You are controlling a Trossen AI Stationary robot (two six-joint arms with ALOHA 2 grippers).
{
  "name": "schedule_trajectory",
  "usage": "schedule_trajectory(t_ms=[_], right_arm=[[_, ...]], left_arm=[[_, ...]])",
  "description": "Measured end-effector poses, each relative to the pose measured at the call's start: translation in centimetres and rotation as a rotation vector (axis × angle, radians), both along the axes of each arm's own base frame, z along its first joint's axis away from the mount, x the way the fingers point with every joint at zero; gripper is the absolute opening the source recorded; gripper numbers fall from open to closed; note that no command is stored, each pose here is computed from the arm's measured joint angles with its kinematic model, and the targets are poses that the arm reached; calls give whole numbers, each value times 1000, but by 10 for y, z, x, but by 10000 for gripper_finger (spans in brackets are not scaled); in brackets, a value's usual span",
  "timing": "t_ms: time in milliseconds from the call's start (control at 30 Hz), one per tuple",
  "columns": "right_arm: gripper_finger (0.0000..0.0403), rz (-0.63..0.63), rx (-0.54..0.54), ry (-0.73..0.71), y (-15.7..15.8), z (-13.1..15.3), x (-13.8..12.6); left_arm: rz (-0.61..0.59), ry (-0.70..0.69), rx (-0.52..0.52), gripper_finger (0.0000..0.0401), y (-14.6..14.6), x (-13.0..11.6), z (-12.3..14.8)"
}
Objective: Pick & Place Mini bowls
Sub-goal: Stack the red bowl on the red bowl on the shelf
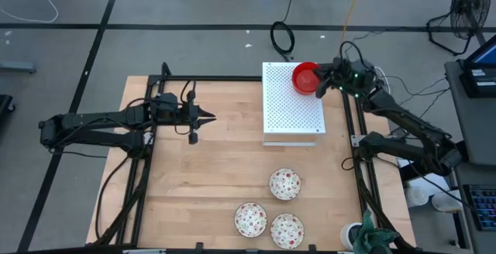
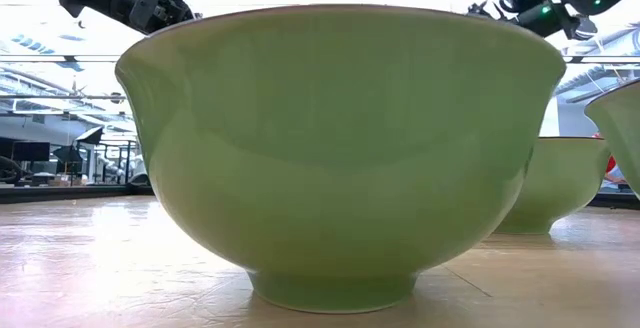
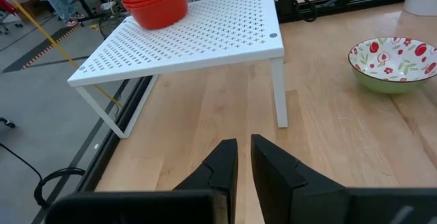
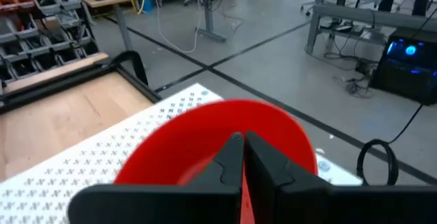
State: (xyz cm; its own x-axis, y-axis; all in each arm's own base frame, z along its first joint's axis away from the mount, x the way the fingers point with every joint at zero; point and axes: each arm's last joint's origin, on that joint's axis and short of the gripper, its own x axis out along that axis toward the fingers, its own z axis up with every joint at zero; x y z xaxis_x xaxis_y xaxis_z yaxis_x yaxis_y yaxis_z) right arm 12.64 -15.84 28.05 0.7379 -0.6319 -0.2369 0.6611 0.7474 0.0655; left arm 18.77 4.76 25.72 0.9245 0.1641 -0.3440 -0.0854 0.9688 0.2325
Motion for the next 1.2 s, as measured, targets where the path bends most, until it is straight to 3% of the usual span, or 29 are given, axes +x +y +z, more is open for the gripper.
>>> schedule_trajectory(t_ms=[233,667,1000,1200], right_arm=[[0,-6,15,-14,1,-14,0],[0,111,-97,-247,1,9,8],[0,207,-134,-254,-3,7,38],[0,184,-116,-190,-18,0,60]], left_arm=[[0,0,1,49,0,0,0],[-5,2,14,49,0,0,0],[-9,3,25,49,0,0,0],[-14,5,37,49,0,0,0]])
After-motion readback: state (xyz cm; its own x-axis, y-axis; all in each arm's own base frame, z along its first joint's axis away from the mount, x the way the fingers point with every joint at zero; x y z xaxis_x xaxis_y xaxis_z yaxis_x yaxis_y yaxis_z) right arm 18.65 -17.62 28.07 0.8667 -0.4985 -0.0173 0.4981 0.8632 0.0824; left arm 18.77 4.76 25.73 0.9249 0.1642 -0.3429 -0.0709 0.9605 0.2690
